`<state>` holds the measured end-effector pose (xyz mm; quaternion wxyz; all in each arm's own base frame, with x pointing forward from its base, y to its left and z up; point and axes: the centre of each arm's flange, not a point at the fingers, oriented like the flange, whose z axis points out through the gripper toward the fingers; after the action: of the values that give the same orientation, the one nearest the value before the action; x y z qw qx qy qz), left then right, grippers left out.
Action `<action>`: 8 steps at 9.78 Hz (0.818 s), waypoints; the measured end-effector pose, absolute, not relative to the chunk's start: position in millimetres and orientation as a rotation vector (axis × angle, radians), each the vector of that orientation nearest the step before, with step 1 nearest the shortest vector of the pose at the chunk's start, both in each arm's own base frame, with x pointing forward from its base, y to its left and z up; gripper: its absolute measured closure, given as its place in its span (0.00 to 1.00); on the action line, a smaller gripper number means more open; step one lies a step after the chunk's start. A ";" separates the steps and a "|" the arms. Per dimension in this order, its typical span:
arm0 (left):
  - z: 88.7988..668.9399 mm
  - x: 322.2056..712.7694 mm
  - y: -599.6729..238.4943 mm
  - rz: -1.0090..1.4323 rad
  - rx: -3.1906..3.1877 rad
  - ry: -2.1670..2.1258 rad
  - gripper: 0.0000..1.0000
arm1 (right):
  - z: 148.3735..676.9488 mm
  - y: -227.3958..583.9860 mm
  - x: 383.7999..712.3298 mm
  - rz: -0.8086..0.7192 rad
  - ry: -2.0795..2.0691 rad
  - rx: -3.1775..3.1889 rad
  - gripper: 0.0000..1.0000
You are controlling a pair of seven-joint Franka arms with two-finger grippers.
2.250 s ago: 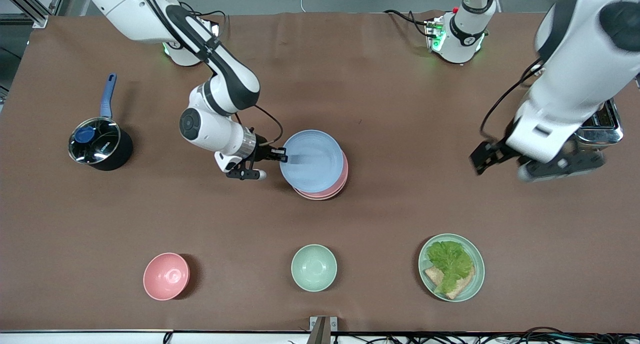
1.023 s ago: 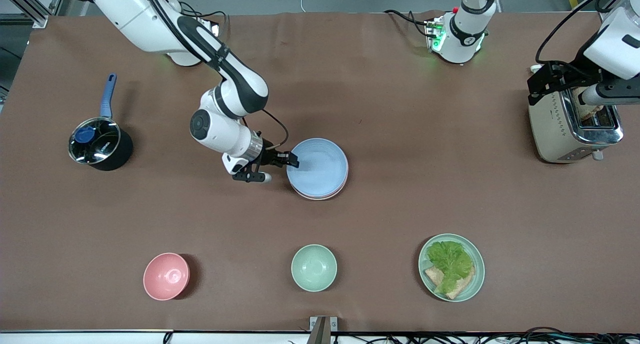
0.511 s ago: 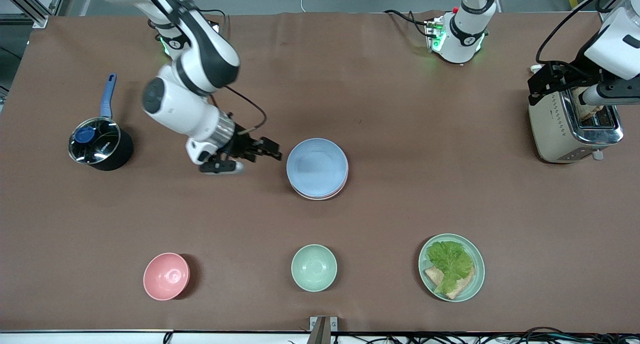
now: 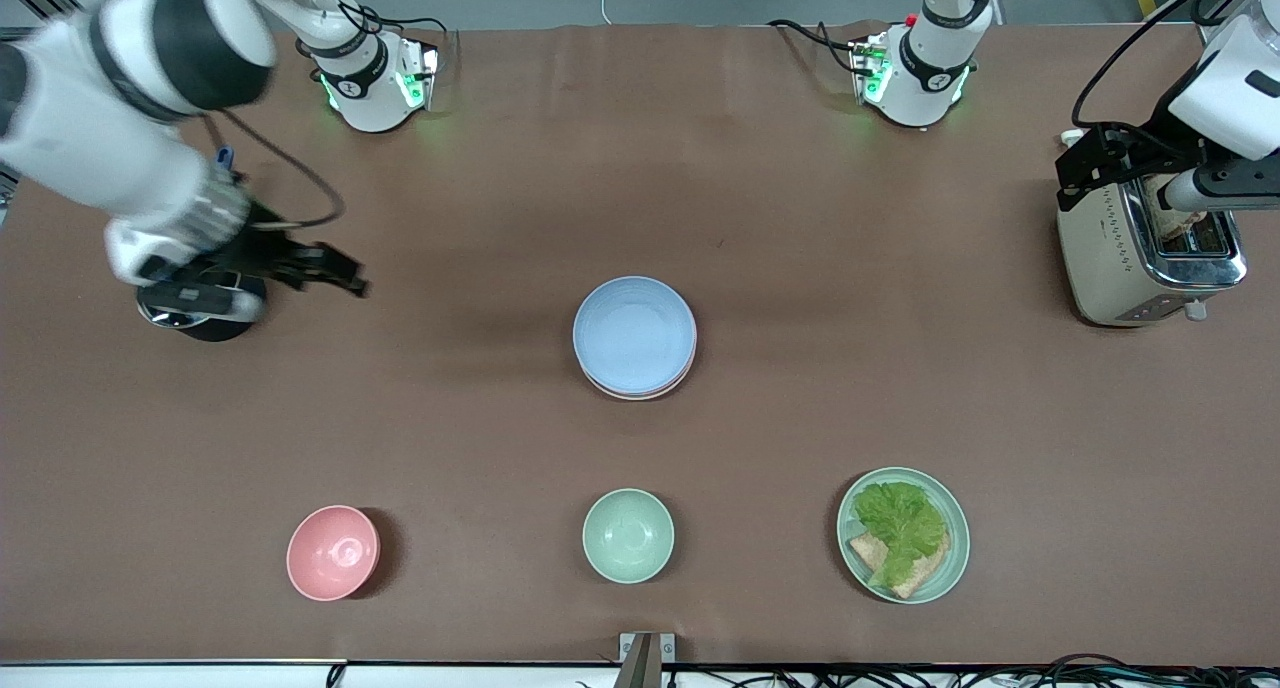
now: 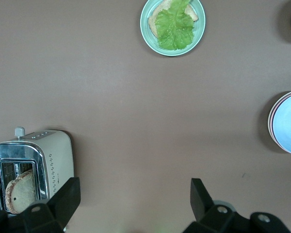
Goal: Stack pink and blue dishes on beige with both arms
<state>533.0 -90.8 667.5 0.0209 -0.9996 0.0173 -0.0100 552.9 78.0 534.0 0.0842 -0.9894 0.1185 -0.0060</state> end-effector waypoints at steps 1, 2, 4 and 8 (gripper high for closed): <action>665.8 533.9 -90.7 -0.026 -3.099 0.053 0.00 | 562.4 48.2 555.1 -0.038 0.394 -2.993 0.00; 664.7 534.7 -89.2 -0.022 -3.099 0.049 0.00 | 588.0 24.9 555.0 -0.061 0.399 -3.025 0.00; 662.9 534.4 -75.0 0.014 -3.096 0.009 0.00 | 622.4 -10.5 548.8 -0.070 0.302 -3.059 0.00; 668.1 529.1 -66.9 0.054 -3.092 -0.014 0.00 | 700.6 -35.1 517.8 -0.037 0.286 -3.078 0.00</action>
<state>529.1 -66.9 668.1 0.0245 -0.9995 -0.0045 0.0174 517.8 -35.1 700.6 0.0252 -0.9953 0.0925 -0.0120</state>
